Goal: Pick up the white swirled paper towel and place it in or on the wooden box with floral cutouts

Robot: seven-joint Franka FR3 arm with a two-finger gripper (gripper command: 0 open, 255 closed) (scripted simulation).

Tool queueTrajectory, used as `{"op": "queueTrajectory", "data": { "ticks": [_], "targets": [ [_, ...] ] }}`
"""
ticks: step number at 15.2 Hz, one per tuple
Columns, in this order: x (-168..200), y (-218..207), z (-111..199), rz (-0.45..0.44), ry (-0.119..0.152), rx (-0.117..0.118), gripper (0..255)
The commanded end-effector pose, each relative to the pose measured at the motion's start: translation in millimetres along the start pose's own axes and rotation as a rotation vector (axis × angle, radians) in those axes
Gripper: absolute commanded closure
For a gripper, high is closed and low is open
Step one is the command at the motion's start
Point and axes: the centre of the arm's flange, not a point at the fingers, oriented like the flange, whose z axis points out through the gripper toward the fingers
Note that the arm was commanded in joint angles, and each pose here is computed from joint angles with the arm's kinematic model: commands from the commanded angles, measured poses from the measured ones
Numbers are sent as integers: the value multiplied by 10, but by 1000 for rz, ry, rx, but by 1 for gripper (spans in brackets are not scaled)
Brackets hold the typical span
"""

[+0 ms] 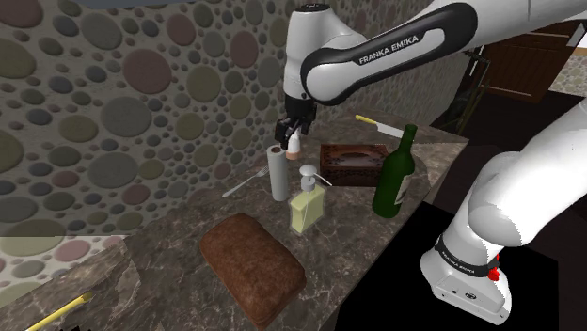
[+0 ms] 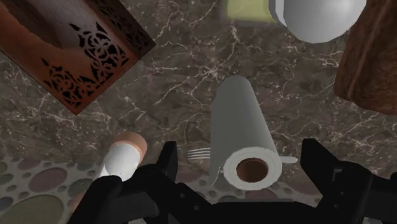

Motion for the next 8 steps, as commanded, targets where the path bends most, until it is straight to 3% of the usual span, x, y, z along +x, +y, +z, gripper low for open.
{"op": "queueTrajectory", "data": {
  "ticks": [1,3,8],
  "targets": [
    [131,-84,162,23,3,15,0],
    [263,-172,301,40,6,27,0],
    [264,-179,565,40,6,27,0]
  ]
}}
